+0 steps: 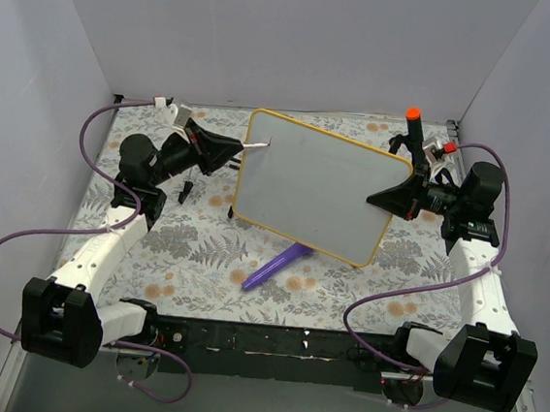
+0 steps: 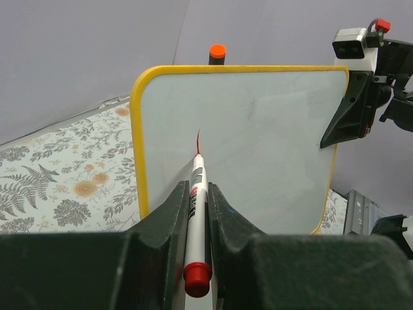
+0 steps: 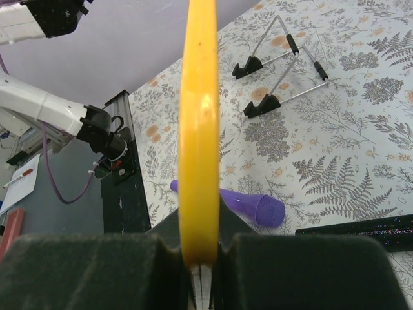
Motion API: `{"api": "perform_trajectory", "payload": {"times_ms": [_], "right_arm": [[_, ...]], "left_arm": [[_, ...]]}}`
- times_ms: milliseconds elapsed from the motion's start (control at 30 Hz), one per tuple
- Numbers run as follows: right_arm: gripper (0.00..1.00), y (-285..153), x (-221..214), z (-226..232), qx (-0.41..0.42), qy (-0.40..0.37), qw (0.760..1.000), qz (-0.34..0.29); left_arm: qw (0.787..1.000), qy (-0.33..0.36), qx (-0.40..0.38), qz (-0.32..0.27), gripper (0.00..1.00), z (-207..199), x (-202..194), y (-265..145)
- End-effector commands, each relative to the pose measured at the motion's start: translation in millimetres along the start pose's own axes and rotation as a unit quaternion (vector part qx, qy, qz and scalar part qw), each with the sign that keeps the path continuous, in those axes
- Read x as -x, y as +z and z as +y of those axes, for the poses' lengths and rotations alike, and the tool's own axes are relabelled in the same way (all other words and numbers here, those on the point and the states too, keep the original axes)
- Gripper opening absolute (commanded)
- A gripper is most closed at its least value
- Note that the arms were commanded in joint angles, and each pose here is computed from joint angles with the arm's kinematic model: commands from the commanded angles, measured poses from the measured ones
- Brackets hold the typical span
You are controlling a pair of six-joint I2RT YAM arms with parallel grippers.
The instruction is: Write a sentence on the whiteboard
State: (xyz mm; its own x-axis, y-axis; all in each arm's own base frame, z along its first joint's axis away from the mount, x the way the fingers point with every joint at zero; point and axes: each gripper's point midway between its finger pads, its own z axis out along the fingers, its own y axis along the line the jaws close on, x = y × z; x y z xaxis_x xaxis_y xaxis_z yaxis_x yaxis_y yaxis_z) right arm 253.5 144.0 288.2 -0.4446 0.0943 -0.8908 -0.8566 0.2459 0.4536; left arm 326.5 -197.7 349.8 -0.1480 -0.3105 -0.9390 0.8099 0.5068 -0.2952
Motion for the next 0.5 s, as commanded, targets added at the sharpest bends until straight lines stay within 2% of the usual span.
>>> {"api": "perform_trajectory", "payload": {"times_ms": [0,467], "right_arm": [[0.01,-0.8,12.7,23.6,0.038,-0.058,0.998,0.003],[0.01,-0.9,12.9,24.4,0.039,-0.057,0.998,0.003]], "left_arm": [[1.000,0.007,0.002,0.005,0.00,-1.8,-4.0,-6.7],[1.000,-0.009,-0.006,0.030,0.00,-6.2,-24.7,-15.1]]}}
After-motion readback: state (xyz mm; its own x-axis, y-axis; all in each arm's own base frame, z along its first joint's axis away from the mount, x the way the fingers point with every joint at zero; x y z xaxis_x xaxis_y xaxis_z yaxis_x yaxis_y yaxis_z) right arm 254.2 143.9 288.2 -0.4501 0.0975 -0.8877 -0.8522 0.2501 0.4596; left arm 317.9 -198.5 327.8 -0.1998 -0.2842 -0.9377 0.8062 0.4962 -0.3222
